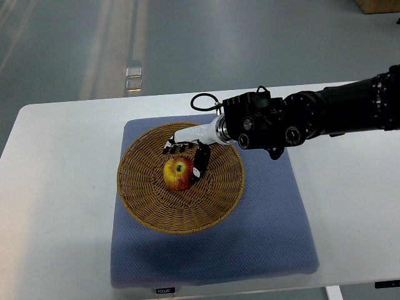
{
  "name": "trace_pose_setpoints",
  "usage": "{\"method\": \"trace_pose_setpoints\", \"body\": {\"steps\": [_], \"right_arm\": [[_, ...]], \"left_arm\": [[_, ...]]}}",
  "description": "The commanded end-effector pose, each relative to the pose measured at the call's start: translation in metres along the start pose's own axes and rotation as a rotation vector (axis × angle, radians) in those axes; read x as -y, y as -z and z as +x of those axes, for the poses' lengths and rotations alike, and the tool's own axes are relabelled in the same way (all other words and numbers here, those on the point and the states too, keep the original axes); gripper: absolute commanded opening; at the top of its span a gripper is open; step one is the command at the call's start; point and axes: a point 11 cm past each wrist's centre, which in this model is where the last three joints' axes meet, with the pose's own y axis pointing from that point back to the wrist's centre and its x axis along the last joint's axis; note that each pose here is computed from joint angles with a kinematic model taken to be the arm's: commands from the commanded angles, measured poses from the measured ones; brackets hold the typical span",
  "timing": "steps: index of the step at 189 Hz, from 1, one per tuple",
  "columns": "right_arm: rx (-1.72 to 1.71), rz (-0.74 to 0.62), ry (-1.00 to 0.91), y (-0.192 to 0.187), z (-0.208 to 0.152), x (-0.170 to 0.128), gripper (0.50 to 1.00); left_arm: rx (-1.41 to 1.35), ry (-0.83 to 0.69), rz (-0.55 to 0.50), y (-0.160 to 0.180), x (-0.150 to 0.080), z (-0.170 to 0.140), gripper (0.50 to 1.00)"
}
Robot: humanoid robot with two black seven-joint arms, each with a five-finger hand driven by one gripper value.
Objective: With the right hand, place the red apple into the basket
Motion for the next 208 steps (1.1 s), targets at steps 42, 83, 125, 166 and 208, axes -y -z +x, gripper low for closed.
{"method": "trace_pose_setpoints", "body": {"steps": [42, 83, 125, 166, 208], "right_arm": [[-0.099, 0.029, 0.126, 0.047, 0.032, -0.031, 0.905], [0.465, 0.184, -0.258, -0.021, 0.109, -0.075, 0.905], [1.165, 0.404, -0.580, -0.129, 0.123, -0.105, 0.905], [1.630, 0.552, -0.720, -0.198, 0.071, -0.091, 0.913], [1.852, 0.598, -0.780, -0.211, 0.015, -0.047, 0.924]], "left_arm": [[0.001, -0.002, 0.000, 0.000, 0.000, 0.001, 1.000], [0.000, 0.000, -0.001, 0.000, 0.000, 0.000, 1.000], [0.000, 0.000, -0.001, 0.000, 0.000, 0.000, 1.000], [0.000, 0.000, -0.001, 0.000, 0.000, 0.000, 1.000], [0.001, 0.000, 0.001, 0.000, 0.000, 0.000, 1.000]]}}
